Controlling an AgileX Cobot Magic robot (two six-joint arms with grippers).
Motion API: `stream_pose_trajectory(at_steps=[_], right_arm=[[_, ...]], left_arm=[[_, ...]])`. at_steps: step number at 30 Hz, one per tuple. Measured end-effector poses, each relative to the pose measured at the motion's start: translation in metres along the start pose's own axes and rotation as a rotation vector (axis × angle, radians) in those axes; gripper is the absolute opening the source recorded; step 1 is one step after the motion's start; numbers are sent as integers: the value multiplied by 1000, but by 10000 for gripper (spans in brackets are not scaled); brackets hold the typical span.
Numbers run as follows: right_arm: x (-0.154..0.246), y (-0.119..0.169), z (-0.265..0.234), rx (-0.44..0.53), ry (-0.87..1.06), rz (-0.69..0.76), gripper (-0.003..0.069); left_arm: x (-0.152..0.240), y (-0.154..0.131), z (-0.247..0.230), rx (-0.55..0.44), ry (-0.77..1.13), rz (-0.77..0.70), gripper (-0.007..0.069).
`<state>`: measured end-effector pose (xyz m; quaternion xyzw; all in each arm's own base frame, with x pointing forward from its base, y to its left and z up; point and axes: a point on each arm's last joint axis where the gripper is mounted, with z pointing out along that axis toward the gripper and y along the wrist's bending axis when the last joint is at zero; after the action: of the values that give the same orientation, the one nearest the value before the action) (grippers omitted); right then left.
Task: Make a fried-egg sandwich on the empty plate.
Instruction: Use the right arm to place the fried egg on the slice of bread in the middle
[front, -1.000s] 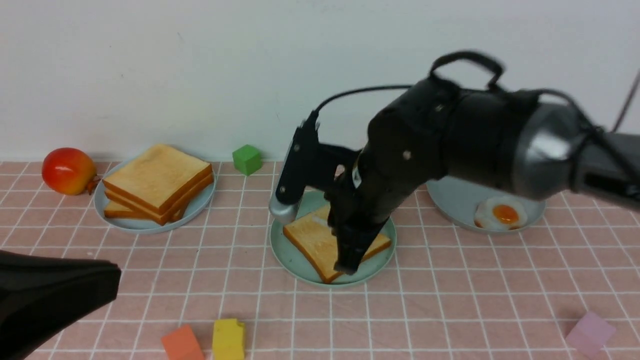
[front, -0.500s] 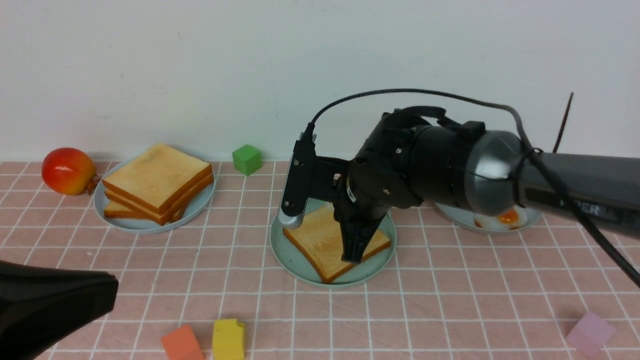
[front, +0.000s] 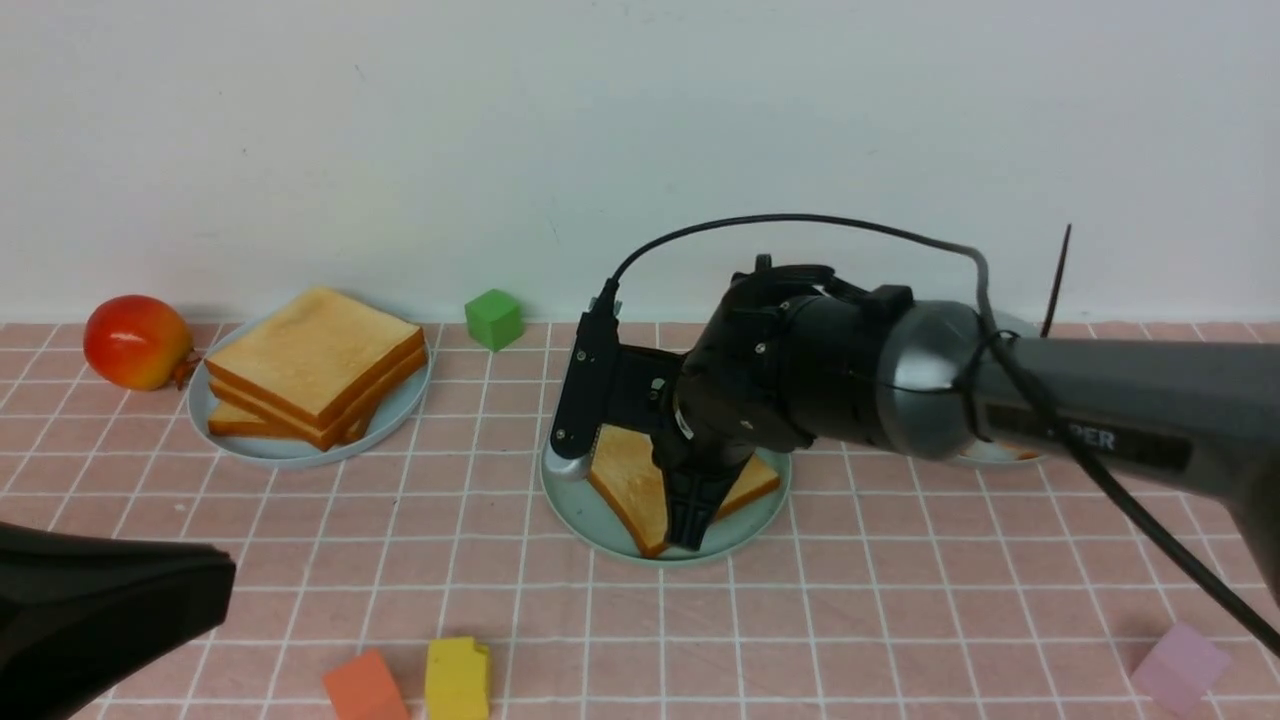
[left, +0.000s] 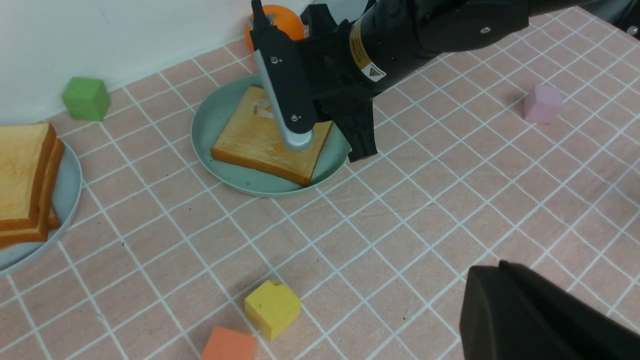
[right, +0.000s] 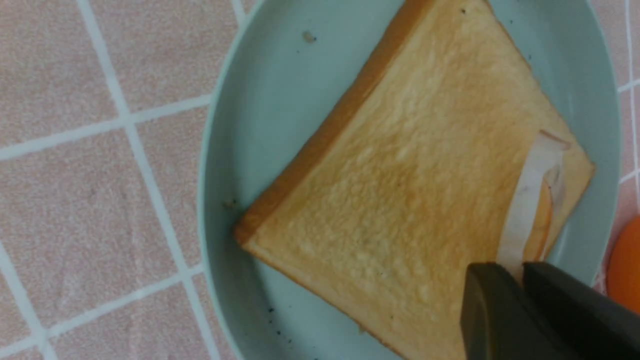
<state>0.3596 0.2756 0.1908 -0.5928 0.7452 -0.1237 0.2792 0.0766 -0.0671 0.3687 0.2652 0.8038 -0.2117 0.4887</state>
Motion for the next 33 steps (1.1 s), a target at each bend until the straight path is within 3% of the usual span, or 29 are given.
stream_pose_trajectory(at_steps=[7, 10, 12, 16, 21, 26, 28, 29, 31, 33], right_arm=[[0, 0, 0, -1, 0, 5, 80], [-1, 2, 0, -16, -5, 30, 123], [-1, 4, 0, -34, -11, 56, 194], [-3, 6, -2, -70, -28, 118, 410], [-11, -8, -42, -85, -97, 250, 562], [-4, -29, -123, -84, -105, 434, 549], [16, -33, -178, -104, -39, 559, 474], [18, -33, -182, -104, -35, 560, 458], [44, -27, -224, -119, 29, 652, 329], [58, -21, -242, -122, 40, 689, 248]], left_arm=[[0, 0, 0, 0, 1, 0, 8], [0, 0, 0, 0, 1, 0, 11], [0, 0, 0, 1, 1, -1, 13], [0, 0, 0, 1, 1, -1, 18], [1, 0, 0, 4, 11, -10, 22], [5, 0, 10, 2, 78, -56, 22], [5, 1, 32, -15, 173, -79, 19], [4, 1, 34, -17, 181, -78, 18], [-5, 4, 61, -49, 262, -55, -13], [-10, 7, 80, -77, 320, -32, -13]])
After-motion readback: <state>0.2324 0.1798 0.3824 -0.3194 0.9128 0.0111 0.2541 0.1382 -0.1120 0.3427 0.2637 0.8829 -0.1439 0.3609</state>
